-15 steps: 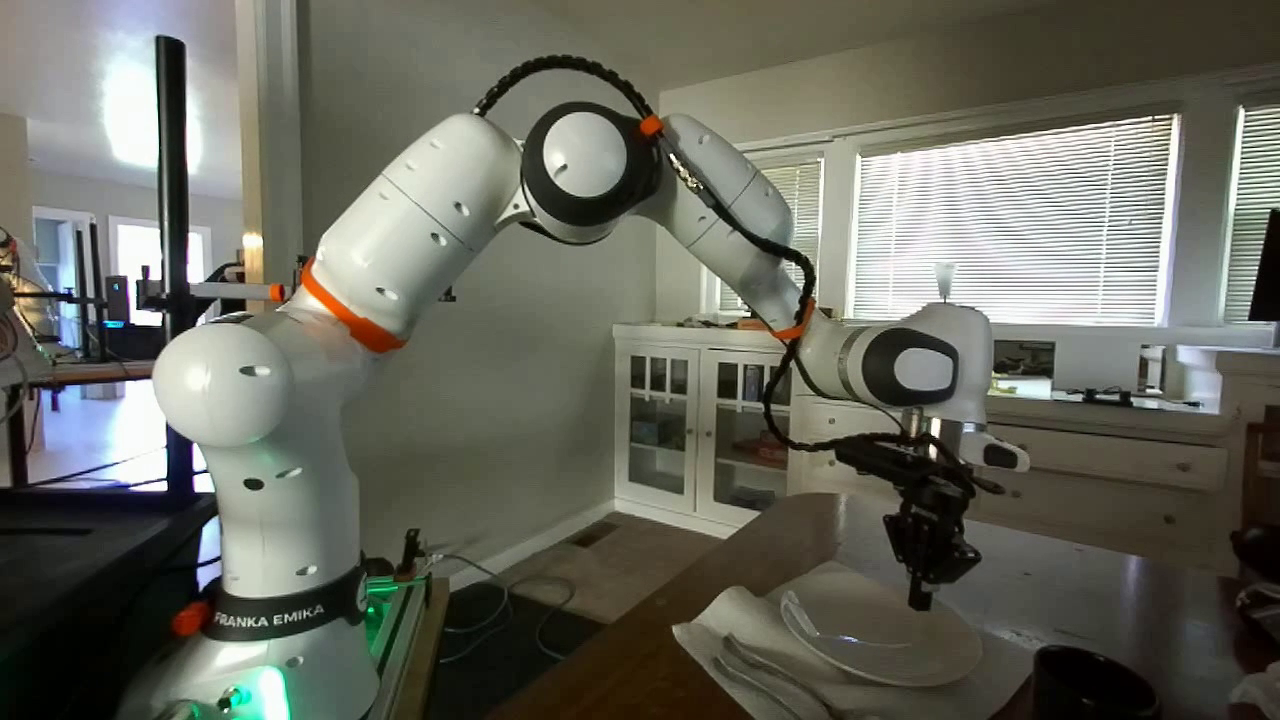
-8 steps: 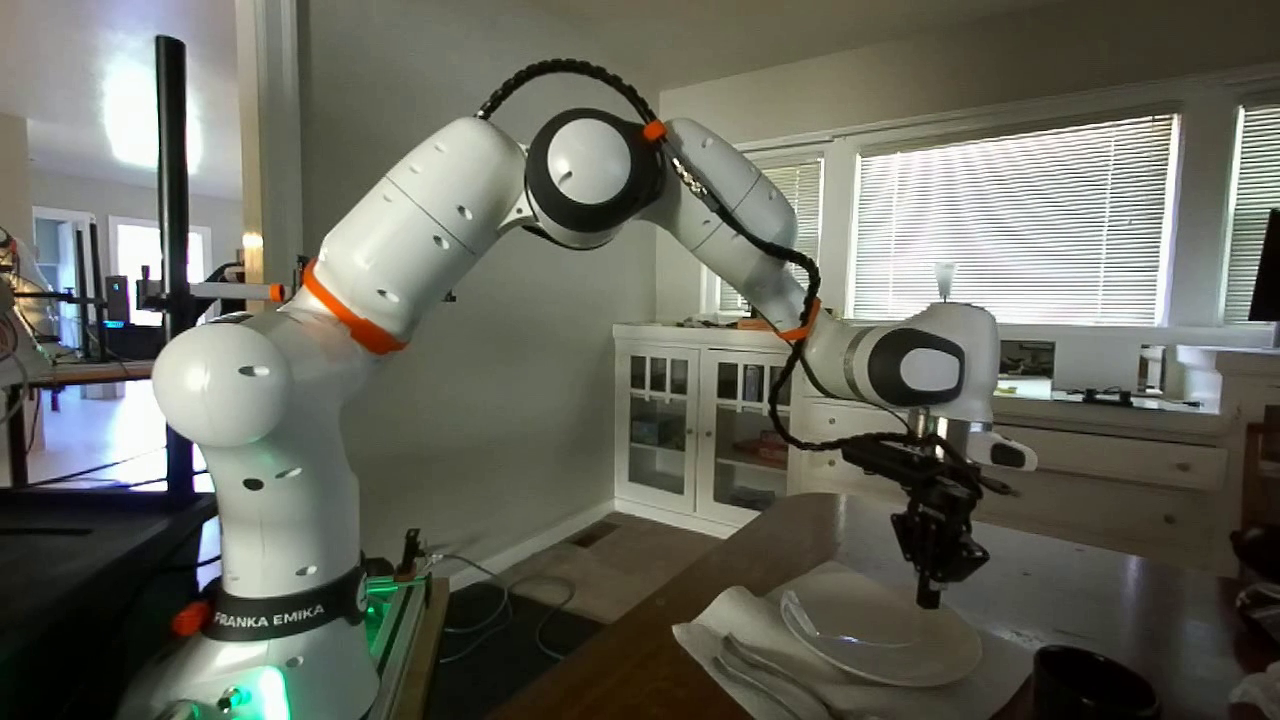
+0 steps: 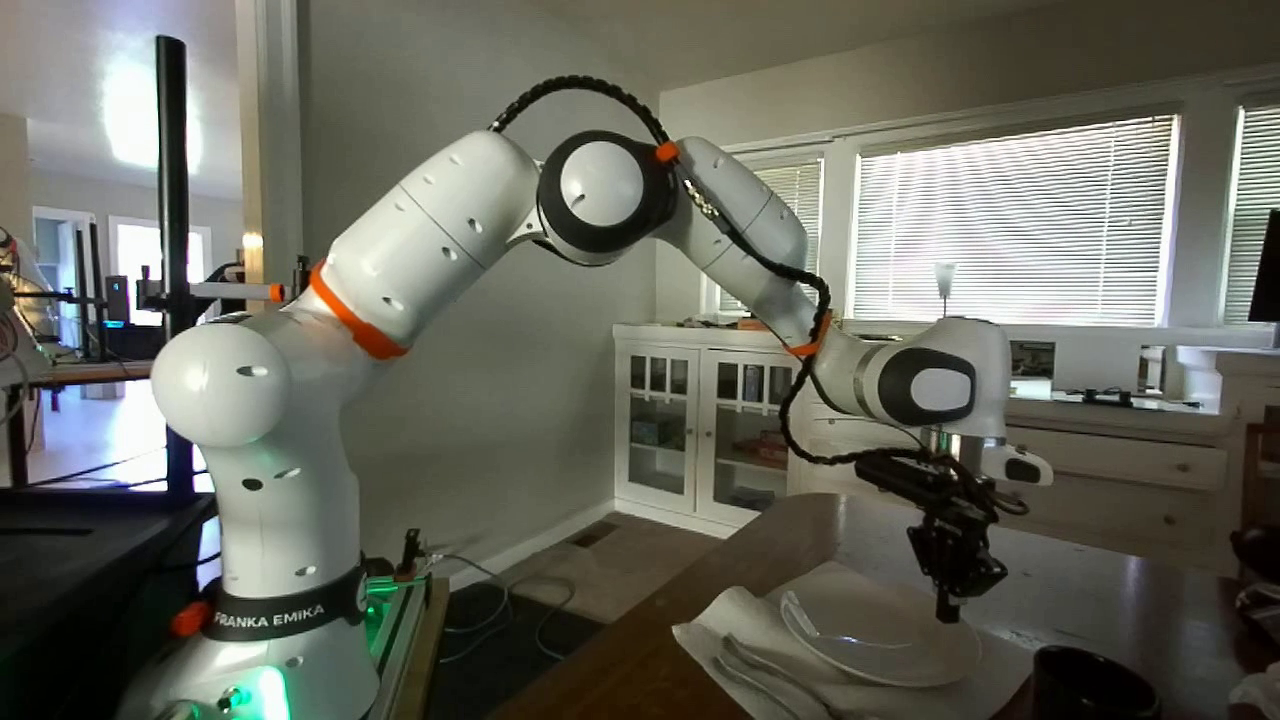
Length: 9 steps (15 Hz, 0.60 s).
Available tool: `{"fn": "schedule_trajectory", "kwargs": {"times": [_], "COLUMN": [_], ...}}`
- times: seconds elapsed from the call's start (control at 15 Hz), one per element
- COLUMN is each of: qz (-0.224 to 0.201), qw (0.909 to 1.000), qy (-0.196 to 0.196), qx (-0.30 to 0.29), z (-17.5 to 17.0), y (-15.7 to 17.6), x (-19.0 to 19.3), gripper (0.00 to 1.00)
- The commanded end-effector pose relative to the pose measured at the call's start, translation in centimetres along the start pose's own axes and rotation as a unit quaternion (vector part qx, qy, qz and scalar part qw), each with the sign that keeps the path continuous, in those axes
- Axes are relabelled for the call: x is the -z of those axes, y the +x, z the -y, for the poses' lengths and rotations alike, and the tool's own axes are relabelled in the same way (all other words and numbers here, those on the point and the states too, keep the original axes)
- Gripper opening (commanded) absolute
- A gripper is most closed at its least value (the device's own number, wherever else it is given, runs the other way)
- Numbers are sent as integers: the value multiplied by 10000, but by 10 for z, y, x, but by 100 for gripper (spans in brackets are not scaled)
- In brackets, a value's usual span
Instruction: Straighten the table mat
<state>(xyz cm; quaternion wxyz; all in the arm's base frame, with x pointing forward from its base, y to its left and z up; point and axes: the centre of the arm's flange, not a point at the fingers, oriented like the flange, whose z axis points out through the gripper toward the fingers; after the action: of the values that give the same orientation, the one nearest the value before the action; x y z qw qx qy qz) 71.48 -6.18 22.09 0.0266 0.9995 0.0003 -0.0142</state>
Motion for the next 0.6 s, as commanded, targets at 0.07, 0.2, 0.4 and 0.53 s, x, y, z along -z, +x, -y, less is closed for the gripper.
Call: {"fn": "schedule_trajectory", "kwargs": {"times": [0.07,0.2,0.4,0.53], "qz": [-122,-139,-222,-293], "qw": [9998,9998,9997,9994], "qy": [92,108,136,179], "qx": [-104,-88,-45,-2], "z": [0,0,1,3], "y": [11,12,12,13], "x": [-11,-13,-12,-11], "gripper": [0,0,0,0]}}
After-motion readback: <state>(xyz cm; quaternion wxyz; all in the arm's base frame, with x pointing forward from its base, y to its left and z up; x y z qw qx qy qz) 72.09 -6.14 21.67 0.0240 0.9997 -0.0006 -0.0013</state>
